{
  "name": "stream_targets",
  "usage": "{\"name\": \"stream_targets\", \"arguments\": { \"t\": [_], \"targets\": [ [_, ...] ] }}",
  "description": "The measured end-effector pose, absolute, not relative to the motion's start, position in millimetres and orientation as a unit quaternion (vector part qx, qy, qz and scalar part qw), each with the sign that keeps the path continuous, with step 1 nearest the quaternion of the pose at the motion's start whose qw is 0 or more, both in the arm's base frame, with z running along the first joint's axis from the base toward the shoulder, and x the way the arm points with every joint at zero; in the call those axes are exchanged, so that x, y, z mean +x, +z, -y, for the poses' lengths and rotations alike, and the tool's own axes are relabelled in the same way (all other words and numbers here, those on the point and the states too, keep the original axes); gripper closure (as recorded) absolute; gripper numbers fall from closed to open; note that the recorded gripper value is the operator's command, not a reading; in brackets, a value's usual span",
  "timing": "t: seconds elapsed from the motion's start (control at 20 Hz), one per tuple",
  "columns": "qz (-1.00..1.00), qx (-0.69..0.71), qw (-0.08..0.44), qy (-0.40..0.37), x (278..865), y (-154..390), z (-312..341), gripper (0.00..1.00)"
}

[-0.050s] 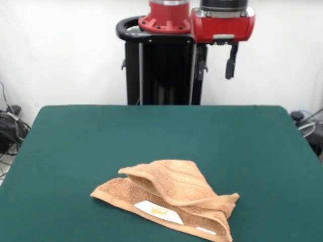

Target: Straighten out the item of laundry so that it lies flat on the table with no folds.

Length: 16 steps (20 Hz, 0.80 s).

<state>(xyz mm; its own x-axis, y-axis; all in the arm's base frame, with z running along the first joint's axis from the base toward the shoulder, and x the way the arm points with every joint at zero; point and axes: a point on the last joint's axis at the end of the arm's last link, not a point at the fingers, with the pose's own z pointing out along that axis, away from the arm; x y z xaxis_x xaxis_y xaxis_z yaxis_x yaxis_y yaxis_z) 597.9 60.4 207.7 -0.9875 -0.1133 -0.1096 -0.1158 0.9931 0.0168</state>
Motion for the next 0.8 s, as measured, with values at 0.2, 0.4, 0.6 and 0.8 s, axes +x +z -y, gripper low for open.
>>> {"name": "stream_targets", "arguments": {
  "t": [0.2, 0.4, 0.6, 0.8],
  "targets": [
    [-0.997, -0.057, 0.050, 0.014, 612.3, 207.4, -57.8, 0.00],
    [-0.997, -0.055, 0.042, 0.016, 629.0, 205.1, -53.3, 0.00],
    [-0.998, -0.050, 0.032, 0.019, 652.8, 199.1, -44.1, 0.00],
    [-0.999, -0.042, 0.022, 0.024, 672.3, 191.5, -33.9, 0.00]
  ]
}}
